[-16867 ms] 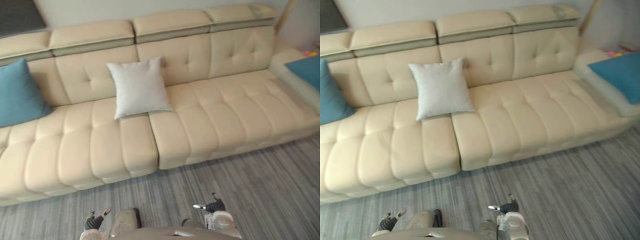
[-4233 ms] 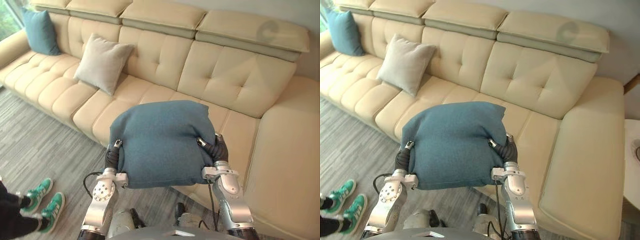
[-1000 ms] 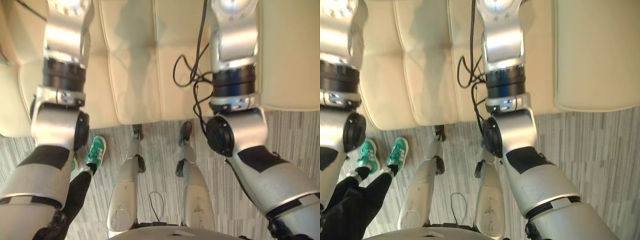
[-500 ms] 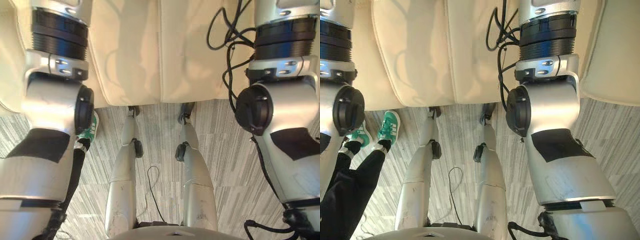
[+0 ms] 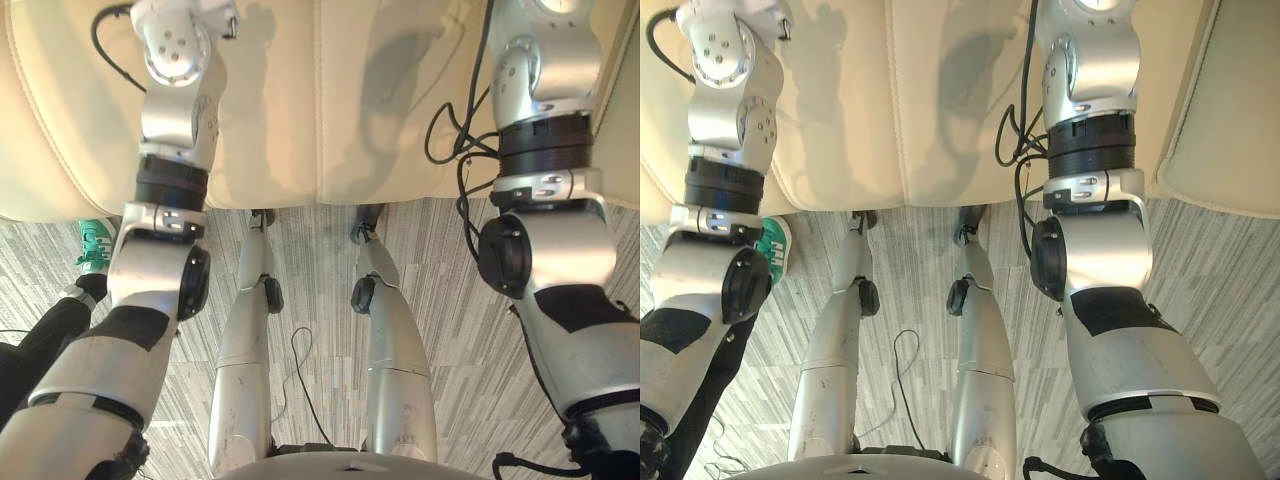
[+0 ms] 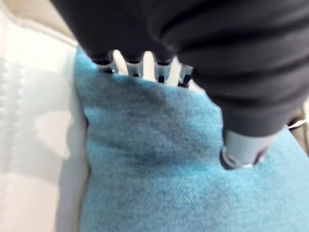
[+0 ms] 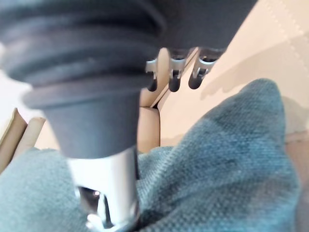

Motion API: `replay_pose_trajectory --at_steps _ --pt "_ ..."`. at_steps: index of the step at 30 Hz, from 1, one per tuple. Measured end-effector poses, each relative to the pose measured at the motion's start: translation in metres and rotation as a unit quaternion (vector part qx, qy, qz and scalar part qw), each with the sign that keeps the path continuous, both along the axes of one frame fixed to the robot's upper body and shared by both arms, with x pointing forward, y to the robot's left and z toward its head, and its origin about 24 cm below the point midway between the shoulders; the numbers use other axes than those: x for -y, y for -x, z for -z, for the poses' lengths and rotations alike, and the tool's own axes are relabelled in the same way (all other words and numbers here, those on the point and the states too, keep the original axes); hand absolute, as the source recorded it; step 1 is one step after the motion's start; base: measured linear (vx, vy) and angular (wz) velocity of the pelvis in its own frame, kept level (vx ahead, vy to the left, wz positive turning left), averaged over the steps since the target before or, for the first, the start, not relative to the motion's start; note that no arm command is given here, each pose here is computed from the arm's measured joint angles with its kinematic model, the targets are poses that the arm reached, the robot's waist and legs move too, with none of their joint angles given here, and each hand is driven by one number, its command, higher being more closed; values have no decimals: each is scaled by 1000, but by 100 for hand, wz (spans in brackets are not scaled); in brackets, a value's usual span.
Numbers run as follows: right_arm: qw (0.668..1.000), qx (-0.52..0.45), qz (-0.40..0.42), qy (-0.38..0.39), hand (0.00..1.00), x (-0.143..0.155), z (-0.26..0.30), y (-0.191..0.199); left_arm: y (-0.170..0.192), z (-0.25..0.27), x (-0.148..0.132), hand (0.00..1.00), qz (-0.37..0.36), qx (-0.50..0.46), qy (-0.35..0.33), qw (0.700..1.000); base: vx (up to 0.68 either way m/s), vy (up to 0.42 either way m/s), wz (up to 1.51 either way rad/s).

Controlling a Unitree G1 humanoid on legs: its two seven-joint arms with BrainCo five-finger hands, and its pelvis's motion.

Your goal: Pick up cushions and gather them together orderly.

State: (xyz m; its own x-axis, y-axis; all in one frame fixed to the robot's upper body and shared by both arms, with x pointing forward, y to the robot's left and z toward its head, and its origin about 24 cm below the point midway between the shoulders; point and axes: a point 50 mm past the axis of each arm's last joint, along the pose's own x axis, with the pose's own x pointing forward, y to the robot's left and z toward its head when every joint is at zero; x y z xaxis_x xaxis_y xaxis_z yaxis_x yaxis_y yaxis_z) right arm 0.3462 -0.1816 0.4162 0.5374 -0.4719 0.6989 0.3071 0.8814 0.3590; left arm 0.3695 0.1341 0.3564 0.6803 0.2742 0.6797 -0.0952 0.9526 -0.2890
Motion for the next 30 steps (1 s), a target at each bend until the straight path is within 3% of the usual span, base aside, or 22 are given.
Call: replay_pose_trajectory --at_steps 9,20,26,30 --pt "999 39 -4 -28 0 23 31 17 -3 45 -28 0 -10 -47 10 999 29 0 2" --pt "998 56 2 -6 0 53 80 42 30 67 -145 0 -154 -54 15 986 -17 -115 2" --pt "994 67 47 73 0 74 113 87 72 115 -191 0 -222 -81 26 971 0 -176 6" --pt "995 -50 48 76 0 78 191 105 123 179 -205 0 -263 -131 36 955 75 -129 5"
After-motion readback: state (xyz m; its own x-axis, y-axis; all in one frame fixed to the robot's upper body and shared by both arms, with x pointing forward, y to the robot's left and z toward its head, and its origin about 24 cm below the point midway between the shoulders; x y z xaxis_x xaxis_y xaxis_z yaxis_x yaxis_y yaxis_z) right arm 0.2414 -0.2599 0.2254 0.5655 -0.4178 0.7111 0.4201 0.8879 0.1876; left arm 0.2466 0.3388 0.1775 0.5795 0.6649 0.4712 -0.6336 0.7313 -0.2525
